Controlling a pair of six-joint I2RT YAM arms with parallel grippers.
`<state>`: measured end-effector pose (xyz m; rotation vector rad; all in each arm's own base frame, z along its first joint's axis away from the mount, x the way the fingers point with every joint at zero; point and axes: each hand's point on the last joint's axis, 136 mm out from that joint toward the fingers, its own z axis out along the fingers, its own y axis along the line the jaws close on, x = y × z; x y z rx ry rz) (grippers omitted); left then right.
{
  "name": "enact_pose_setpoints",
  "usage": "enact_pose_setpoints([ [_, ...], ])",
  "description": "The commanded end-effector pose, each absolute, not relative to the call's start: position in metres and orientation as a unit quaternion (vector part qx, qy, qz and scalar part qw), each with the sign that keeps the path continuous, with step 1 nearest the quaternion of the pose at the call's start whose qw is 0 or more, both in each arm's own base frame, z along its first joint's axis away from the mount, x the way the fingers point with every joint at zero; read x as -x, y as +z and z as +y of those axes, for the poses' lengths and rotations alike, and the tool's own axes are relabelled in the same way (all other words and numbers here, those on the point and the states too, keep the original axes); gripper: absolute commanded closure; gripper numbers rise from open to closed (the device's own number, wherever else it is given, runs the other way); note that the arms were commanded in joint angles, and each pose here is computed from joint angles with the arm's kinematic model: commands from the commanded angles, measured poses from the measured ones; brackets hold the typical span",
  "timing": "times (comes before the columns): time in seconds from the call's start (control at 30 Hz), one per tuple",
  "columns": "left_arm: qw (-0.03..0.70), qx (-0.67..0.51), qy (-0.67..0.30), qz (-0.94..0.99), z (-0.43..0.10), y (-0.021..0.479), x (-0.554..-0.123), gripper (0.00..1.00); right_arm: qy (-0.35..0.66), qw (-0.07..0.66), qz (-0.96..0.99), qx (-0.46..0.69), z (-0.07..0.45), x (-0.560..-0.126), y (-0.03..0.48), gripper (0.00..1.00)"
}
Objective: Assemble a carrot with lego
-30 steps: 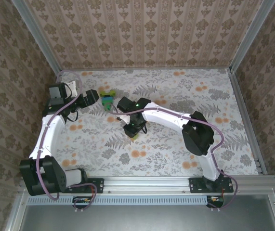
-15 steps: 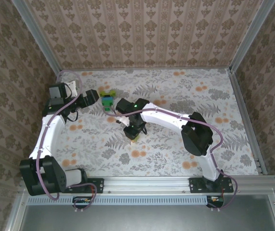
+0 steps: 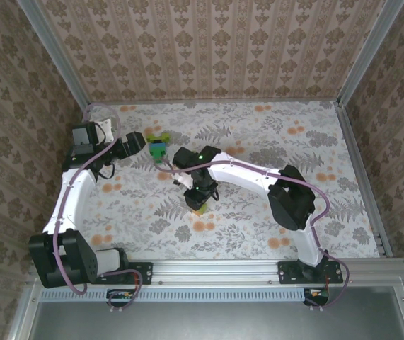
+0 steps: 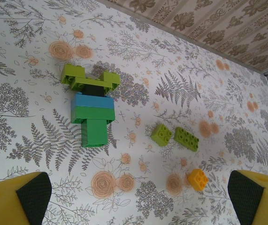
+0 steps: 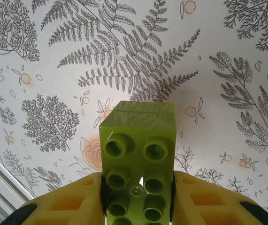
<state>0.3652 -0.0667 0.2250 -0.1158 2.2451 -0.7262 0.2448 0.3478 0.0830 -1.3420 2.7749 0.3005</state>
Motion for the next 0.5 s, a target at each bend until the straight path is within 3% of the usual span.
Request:
enact_pose_setpoints([
  [0.0, 0.386, 0.035, -0.285, 0.877, -0.068, 0.234, -0.368, 0.00, 0.111, 0.023, 0.897, 0.427, 0.351, -0.240, 0.085, 0.63],
  [0.17, 0.385, 0.033, -0.284, 0.877, -0.069, 0.233, -0.368, 0.00, 0.109, 0.025, 0.898, 0.425, 0.351, -0.242, 0.083, 0.56],
  [0.47, 0.386, 0.034, -0.283, 0.878, -0.068, 0.233, -0.368, 0.00, 0.117, 0.044, 0.898, 0.421, 0.351, -0.249, 0.096, 0.33],
])
